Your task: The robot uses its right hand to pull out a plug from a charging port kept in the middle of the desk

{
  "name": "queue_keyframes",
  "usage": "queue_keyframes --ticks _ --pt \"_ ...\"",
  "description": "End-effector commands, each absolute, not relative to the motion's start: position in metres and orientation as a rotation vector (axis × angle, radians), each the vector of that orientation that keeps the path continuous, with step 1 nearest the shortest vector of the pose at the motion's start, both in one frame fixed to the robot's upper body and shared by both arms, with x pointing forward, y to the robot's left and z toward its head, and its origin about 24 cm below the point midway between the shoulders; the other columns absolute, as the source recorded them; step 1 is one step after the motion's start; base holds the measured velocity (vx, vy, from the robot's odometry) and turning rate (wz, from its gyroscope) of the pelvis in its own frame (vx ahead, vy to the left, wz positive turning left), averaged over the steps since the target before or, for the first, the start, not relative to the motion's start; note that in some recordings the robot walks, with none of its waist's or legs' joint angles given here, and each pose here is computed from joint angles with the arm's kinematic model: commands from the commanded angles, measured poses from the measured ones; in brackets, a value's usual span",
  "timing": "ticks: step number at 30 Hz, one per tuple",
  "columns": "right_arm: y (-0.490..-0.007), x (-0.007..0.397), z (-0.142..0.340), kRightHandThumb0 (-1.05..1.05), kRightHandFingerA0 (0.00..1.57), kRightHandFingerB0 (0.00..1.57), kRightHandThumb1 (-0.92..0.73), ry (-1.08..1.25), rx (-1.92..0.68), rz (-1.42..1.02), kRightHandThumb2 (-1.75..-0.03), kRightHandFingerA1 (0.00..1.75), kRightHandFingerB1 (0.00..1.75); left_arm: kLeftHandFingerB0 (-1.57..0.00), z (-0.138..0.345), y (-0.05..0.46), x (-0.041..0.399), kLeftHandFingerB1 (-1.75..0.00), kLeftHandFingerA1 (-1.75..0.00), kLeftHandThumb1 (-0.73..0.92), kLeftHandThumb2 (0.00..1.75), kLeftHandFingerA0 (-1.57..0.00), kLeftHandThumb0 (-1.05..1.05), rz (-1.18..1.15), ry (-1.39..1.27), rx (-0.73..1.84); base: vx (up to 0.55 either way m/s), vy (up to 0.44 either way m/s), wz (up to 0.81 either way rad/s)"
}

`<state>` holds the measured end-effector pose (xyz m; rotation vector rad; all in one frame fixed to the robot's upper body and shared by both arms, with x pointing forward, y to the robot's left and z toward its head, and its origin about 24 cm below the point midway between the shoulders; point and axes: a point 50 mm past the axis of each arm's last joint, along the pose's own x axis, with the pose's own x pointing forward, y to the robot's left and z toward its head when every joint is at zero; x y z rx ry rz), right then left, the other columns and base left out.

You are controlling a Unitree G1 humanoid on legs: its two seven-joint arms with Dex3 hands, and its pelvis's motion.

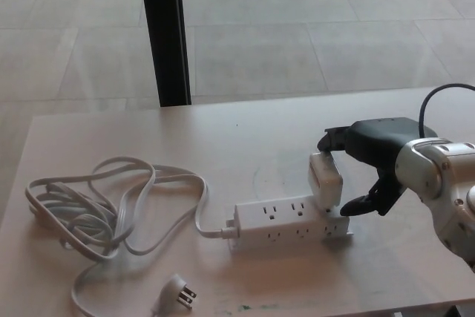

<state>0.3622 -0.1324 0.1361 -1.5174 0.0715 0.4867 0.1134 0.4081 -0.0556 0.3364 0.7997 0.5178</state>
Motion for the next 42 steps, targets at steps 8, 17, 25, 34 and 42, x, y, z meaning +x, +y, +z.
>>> queue_keyframes --ticks 8,17,25,34,42 --pt "-0.131 0.363 0.131 -0.69 0.74 0.39 -0.52 0.066 -1.52 0.509 -0.6 1.5 0.44 -0.59 -0.054 0.41 0.114 -0.47 -0.55 0.77 0.63 -0.68 -0.72 0.541 0.781 0.328 0.0 0.0 0.0" --pt "-0.126 0.357 0.119 -0.3 0.78 0.7 -0.67 -0.006 -1.455 0.494 -0.61 1.53 0.52 -0.54 -0.054 0.409 0.113 -0.53 -0.63 0.63 0.84 -0.68 -0.8 0.537 0.782 0.324 0.0 0.0 0.0" --pt "-0.113 0.355 0.115 -0.31 0.88 0.87 -0.59 -0.036 -1.463 0.482 -0.71 1.63 0.73 -0.57 -0.054 0.409 0.114 -0.44 -0.55 0.8 0.64 -0.69 -0.72 0.536 0.78 0.312 0.0 0.0 0.0" --pt "-0.11 0.352 0.108 -0.31 0.9 0.76 -0.58 -0.054 -1.516 0.424 -0.7 1.57 0.57 -0.55 -0.054 0.409 0.114 -0.44 -0.54 0.83 0.65 -0.69 -0.73 0.536 0.781 0.315 0.0 0.0 0.0" --pt "-0.11 0.348 0.094 -0.38 0.86 0.72 -0.66 0.008 -1.544 0.333 -0.7 1.61 0.51 -0.55 -0.054 0.409 0.116 -0.43 -0.53 0.87 0.66 -0.71 -0.73 0.549 0.789 0.314 0.0 0.0 0.0"
